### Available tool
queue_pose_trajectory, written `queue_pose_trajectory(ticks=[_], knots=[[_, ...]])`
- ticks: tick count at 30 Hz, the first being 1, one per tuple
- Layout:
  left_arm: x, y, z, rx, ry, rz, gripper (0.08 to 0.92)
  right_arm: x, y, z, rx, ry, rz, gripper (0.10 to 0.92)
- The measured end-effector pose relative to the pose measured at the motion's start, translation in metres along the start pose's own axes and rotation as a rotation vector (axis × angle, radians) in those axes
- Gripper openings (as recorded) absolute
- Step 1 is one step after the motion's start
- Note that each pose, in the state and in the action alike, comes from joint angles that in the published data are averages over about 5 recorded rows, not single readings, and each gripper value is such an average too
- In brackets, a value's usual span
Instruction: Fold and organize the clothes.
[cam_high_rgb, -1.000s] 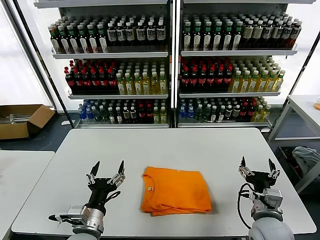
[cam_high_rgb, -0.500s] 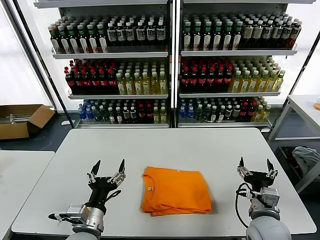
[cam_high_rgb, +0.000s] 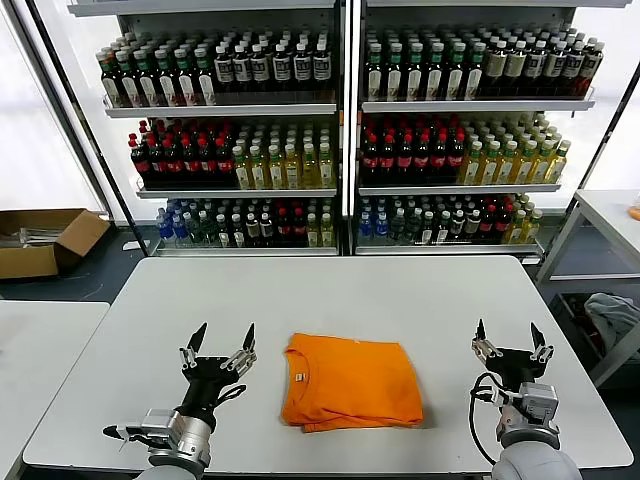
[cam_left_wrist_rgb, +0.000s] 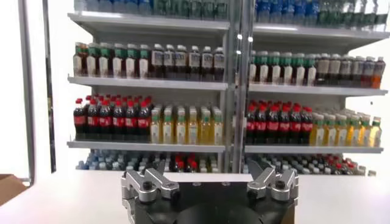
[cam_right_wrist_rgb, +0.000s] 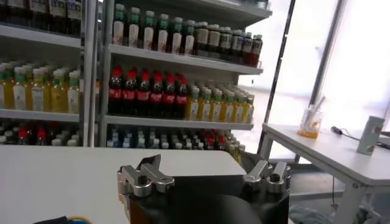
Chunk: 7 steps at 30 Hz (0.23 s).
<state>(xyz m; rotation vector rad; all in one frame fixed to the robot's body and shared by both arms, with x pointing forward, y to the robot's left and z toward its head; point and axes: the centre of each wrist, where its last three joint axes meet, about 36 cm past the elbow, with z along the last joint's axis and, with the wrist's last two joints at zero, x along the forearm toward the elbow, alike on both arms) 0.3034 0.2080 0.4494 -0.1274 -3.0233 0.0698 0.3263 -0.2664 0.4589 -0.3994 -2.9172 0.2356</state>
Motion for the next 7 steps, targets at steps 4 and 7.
queue_pose_trajectory(ticks=[4, 7], knots=[[-0.0030, 0.0039, 0.0004, -0.013, 0.013, 0.004, 0.823, 0.0034, 0.0000, 0.0074, 0.006, 0.015, -0.010, 0.823], [-0.0046, 0.0067, -0.0006, -0.018, 0.018, 0.009, 0.823, 0.0056, -0.0002, 0.0107, 0.008, 0.022, -0.016, 0.823]])
